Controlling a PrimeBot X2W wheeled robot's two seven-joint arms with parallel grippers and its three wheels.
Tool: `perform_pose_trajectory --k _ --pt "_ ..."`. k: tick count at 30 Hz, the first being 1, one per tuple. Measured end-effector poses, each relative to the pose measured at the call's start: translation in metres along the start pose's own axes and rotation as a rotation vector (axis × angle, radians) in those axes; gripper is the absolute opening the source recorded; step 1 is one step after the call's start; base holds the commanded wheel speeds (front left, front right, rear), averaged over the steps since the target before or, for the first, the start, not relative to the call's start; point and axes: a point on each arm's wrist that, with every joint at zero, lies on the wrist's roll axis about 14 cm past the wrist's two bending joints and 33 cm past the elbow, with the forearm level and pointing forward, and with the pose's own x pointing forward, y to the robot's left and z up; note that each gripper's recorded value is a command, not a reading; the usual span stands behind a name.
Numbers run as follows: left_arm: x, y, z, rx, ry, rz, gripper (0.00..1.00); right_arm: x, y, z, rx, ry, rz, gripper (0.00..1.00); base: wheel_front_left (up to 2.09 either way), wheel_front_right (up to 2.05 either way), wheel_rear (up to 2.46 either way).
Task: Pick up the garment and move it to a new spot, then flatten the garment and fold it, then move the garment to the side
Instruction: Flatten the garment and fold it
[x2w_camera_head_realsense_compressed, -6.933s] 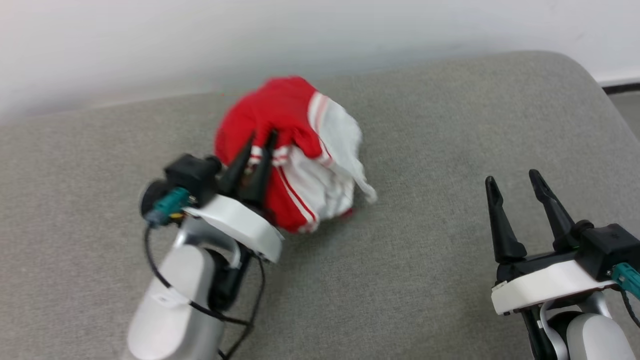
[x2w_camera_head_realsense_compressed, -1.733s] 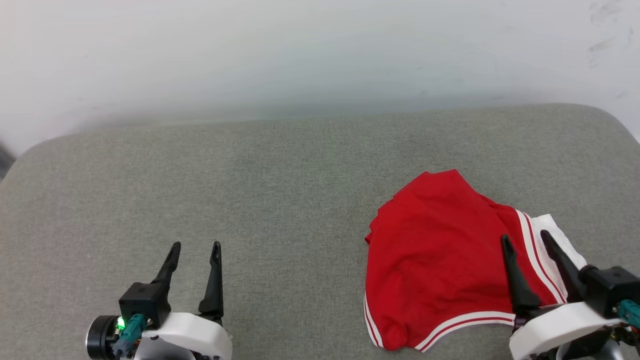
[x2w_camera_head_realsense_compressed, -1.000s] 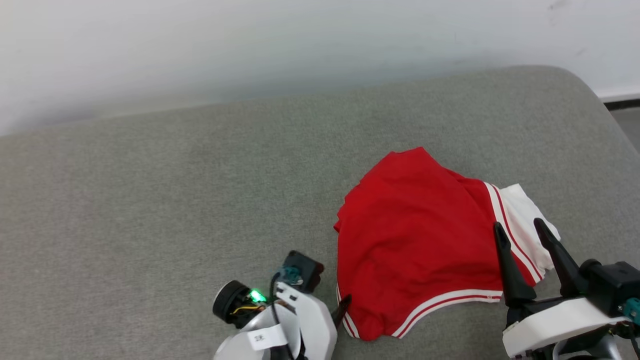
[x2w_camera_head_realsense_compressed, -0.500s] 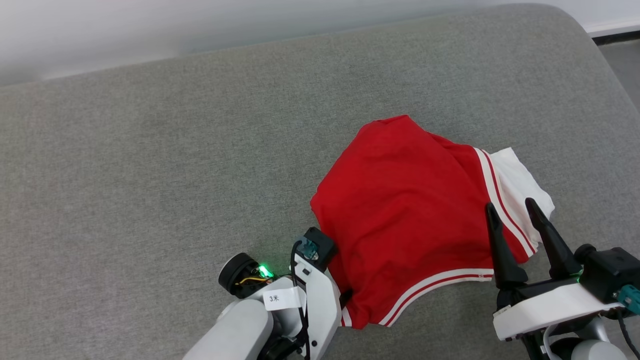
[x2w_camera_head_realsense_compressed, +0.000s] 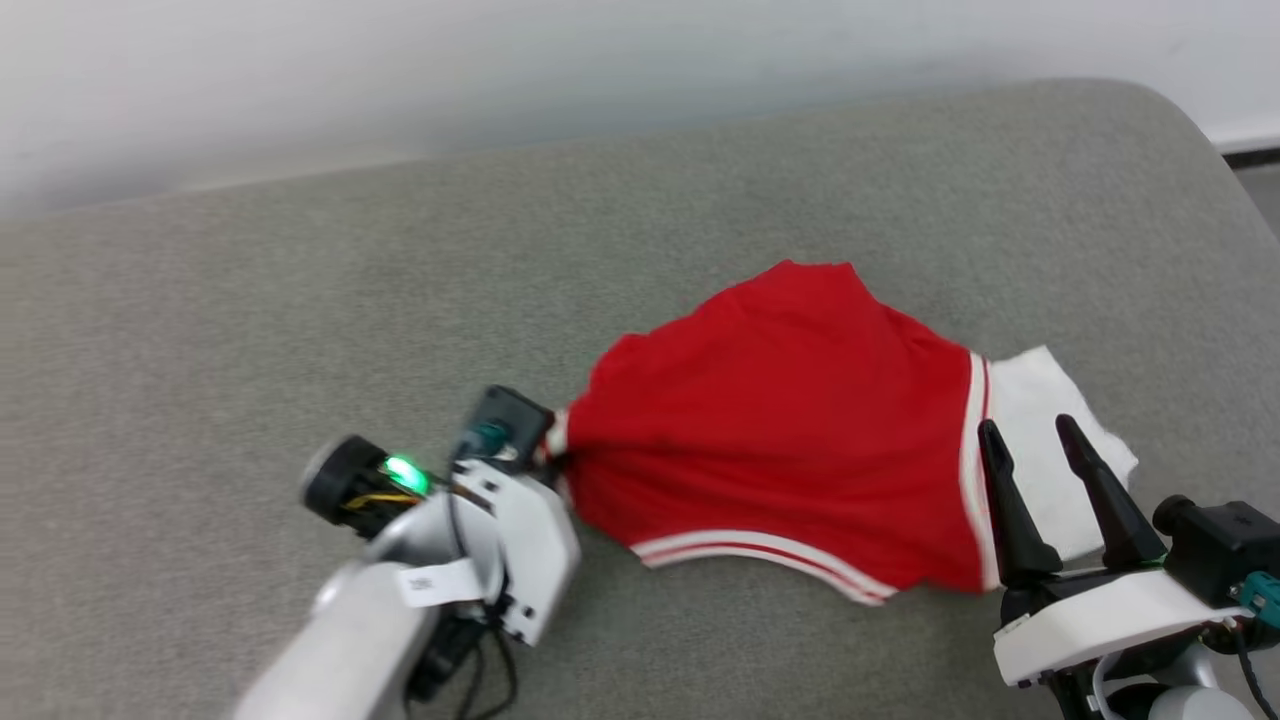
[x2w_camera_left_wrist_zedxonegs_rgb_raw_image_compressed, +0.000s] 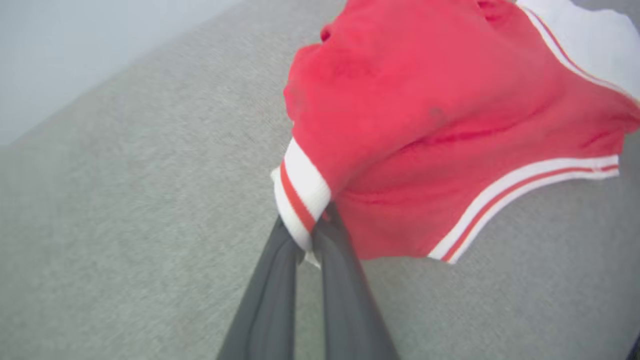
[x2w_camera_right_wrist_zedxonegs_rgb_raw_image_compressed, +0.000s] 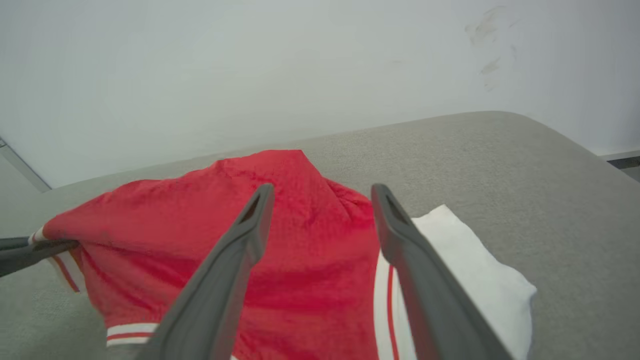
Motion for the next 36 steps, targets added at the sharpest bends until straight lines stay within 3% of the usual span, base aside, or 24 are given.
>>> perform_pose_trajectory --k 4,10,16,20,21,22,23,32,36 --pt "-0.033 0.043 0.015 -0.003 -0.077 0.16 0.0 0.002 0.01 0.003 0.006 -0.001 0.033 1.0 0.0 0.0 0.0" --pt "-0.085 0.072 -0.028 -0.126 -0.007 0.335 0.0 0.003 0.023 0.008 0.007 -0.007 0.071 1.0 0.0 0.0 0.0" --pt "-0.12 0.054 -0.11 -0.352 0.17 0.405 0.0 0.002 0.031 0.011 0.007 -0.01 0.097 1.0 0.0 0.0 0.0" --pt "-0.124 0.033 -0.135 -0.476 0.204 0.391 0.0 0.002 0.033 0.014 0.004 -0.011 0.104 1.0 0.0 0.0 0.0" --pt "-0.123 0.031 -0.135 -0.488 0.195 0.389 0.31 0.001 0.034 0.015 0.002 -0.013 0.106 1.0 0.0 0.0 0.0" --pt "-0.123 0.031 -0.133 -0.495 0.178 0.393 0.71 0.0 0.035 0.015 0.001 -0.011 0.108 1.0 0.0 0.0 0.0" --pt "-0.123 0.032 -0.13 -0.495 0.154 0.398 1.0 0.0 0.035 0.016 -0.002 -0.013 0.11 1.0 0.0 0.0 0.0" --pt "-0.135 0.068 -0.071 -0.4 -0.14 0.51 1.0 -0.011 0.036 0.03 -0.016 -0.038 0.11 1.0 0.0 0.0 0.0" --pt "-0.144 0.082 -0.056 -0.376 -0.201 0.546 1.0 -0.013 0.036 0.033 -0.017 -0.043 0.111 1.0 0.0 0.0 0.0"
